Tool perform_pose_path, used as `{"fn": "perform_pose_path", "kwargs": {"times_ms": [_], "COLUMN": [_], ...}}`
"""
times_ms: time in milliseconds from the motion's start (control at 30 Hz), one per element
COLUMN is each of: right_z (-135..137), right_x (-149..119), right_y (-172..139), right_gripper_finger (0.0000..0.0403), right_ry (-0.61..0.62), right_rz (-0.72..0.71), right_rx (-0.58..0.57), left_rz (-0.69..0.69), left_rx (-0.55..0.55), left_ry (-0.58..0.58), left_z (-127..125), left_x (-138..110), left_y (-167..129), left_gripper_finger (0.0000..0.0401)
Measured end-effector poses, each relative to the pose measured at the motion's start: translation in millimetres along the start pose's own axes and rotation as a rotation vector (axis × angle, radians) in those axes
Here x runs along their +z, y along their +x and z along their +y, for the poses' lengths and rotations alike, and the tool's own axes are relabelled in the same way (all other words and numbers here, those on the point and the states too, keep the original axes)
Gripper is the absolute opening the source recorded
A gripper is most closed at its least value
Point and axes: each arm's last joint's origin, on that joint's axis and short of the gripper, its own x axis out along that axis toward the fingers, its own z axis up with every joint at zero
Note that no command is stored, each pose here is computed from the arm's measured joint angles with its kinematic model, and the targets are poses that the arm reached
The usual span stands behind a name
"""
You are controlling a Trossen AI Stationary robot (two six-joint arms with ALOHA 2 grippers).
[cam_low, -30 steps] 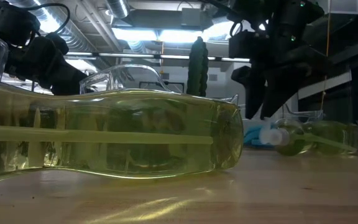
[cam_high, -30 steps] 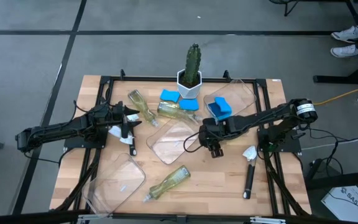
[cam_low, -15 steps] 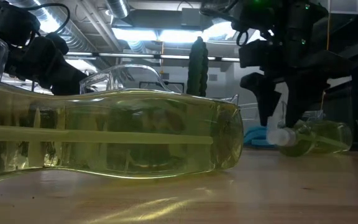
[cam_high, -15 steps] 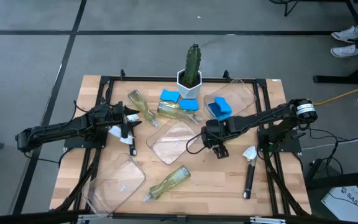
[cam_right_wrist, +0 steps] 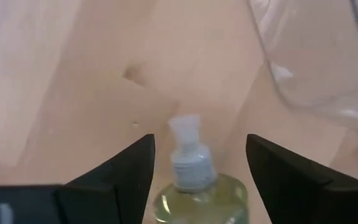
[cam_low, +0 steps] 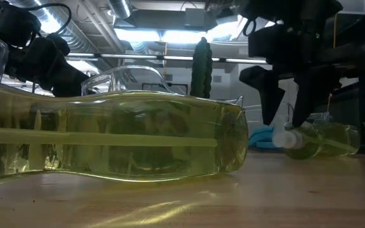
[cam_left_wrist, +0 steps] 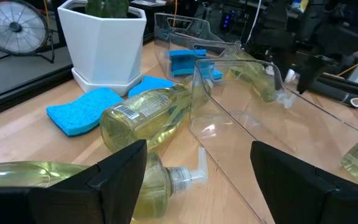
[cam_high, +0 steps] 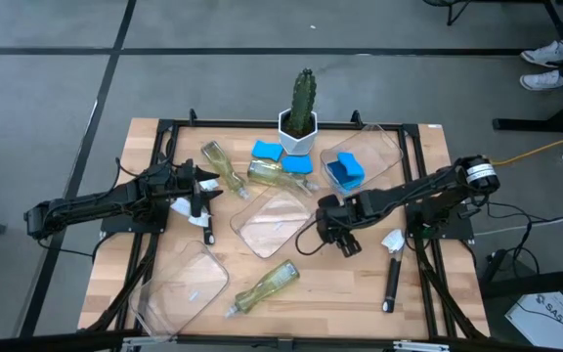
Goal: Pick & Place Kitchen Sink Supplies
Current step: Put the green soap dispenser into the middle transparent bin
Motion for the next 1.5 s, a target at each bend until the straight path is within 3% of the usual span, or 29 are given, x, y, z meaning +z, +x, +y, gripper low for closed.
{"fn": "perform_pose_path", "kwargs": {"times_ms": [233, 433, 567, 900, 1233, 1500], "right_z": [10.9, 8.6, 8.2, 5.7, 3.9, -1.8], "right_x": [2.7, -0.7, -1.5, 7.7, 26.0, 64.5], "right_y": [23.2, 47.0, 48.1, 37.9, 20.4, -16.4], "right_gripper_finger": [0.0248, 0.0248, 0.0239, 0.0117, 0.0117, 0.0117], "right_ry": [-0.036, -0.061, -0.061, -0.002, 0.06, 0.068], "right_rz": [0.067, 0.197, 0.215, 0.231, 0.188, 0.018], "right_rx": [0.011, -0.164, -0.184, -0.169, -0.045, 0.135], "left_rz": [0.0, 0.0, -0.001, 0.0, 0.0, 0.0], "left_rx": [0.0, 0.0, 0.0, 0.0, 0.001, 0.0], "left_ry": [0.0, 0.0, 0.0, 0.0, 0.0, 0.0], "left_z": [0.0, 0.0, 0.0, 0.0, 0.0, 0.0], "left_x": [0.0, 0.1, 0.2, 0.1, 0.1, 0.1], "left_y": [0.0, 0.0, 0.0, 0.0, 0.0, 0.0], "left_gripper_finger": [0.0281, 0.0281, 0.0281, 0.0281, 0.0281, 0.0281]}}
